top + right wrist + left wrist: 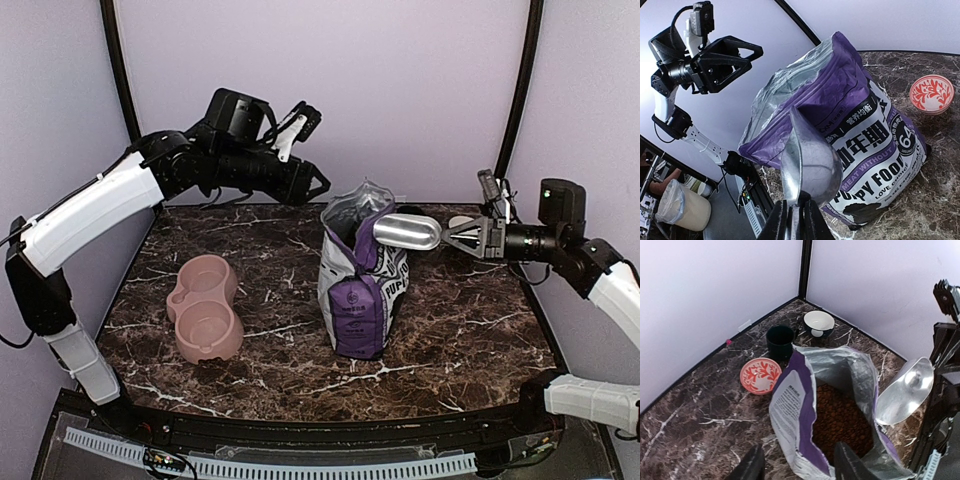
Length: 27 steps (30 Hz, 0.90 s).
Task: Serve the pet food
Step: Pass from the left arm to the right, then adjust the pet food bag at the center of the board.
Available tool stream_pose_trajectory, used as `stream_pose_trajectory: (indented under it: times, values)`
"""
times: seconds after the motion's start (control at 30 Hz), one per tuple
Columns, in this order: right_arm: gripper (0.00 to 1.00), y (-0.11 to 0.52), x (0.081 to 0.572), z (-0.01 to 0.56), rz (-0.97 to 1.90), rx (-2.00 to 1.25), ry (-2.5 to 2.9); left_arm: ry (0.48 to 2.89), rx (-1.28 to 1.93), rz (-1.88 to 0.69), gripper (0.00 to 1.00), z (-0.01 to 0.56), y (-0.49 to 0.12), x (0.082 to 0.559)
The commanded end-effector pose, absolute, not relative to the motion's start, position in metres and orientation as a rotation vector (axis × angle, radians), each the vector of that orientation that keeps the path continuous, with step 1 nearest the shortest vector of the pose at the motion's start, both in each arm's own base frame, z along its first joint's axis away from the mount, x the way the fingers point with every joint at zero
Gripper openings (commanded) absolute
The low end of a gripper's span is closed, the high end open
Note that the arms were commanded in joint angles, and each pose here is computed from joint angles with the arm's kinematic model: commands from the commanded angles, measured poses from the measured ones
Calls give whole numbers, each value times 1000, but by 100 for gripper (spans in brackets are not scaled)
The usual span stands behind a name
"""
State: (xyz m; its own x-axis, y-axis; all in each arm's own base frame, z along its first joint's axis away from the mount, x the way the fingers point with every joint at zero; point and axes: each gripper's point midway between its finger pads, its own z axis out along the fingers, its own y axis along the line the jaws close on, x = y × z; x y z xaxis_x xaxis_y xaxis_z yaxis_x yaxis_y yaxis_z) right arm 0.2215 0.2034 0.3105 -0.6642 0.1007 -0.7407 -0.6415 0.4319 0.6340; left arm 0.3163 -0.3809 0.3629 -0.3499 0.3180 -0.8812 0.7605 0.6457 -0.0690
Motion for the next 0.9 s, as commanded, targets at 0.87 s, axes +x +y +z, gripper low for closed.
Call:
stream_pose_trajectory:
  times: [0.87]
  values:
    - [0, 191, 230, 310, 1152, -428, 1942, 2350, 614, -466, 84, 283, -311, 314]
